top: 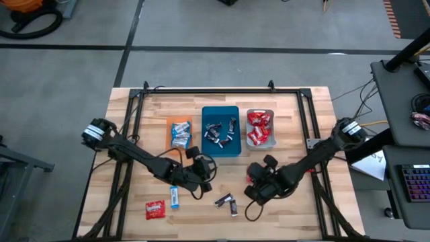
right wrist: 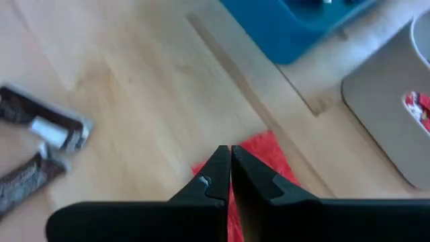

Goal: Sort candy
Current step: Put the red candy into the gray bin

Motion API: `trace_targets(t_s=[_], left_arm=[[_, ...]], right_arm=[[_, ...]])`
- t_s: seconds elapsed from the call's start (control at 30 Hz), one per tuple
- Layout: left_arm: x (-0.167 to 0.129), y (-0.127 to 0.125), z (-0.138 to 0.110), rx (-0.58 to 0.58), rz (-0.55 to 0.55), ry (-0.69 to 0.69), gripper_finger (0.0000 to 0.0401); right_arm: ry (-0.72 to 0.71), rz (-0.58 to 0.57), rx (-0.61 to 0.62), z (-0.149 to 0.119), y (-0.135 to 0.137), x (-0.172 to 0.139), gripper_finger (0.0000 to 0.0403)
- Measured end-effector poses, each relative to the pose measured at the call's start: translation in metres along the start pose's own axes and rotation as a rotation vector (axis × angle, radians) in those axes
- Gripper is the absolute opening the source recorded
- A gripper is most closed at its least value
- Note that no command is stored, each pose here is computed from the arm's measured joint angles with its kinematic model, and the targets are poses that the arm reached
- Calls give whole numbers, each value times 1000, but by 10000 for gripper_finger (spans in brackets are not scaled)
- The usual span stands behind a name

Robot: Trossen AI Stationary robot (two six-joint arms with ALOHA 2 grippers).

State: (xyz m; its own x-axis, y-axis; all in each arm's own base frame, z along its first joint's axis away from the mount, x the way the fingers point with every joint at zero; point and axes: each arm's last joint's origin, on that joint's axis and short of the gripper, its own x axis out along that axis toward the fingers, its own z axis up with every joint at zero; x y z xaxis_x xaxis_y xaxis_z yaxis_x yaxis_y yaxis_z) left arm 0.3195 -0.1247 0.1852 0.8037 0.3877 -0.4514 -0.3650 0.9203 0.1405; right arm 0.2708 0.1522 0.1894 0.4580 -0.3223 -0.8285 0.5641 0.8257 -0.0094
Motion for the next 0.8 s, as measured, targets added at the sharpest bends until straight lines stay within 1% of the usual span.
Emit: trace_targets(t_s=[0.13,0.23,0.3,0.37,0.43,0.47,0.57,0.67,0.8], left_arm=[[9,-9,-1,-3,-18,-59,91],[17,-16,-2,-1,-33,-123,77],[24,-21,-3,-3,-46,-172,61],[30,-25,-4,-12,-57,-217,37],[35,-27,-5,-16,-55,-240,12],[39,-28,-4,-20,-52,-244,6],[50,-29,0,-16,-33,-243,7],[64,-33,0,25,-22,-233,2],[84,-41,6,51,-46,-238,1]], right_arm=[[56,26,-41,-4,-16,-10,9],[62,38,-30,-8,-34,-17,9],[62,38,-10,-13,-47,-19,9],[63,36,18,-19,-59,-20,9],[63,37,50,-25,-70,-21,9],[63,37,61,-27,-75,-21,9],[60,40,86,-31,-86,-23,9],[52,59,100,-31,-91,-27,9],[46,68,102,-30,-92,-30,9]])
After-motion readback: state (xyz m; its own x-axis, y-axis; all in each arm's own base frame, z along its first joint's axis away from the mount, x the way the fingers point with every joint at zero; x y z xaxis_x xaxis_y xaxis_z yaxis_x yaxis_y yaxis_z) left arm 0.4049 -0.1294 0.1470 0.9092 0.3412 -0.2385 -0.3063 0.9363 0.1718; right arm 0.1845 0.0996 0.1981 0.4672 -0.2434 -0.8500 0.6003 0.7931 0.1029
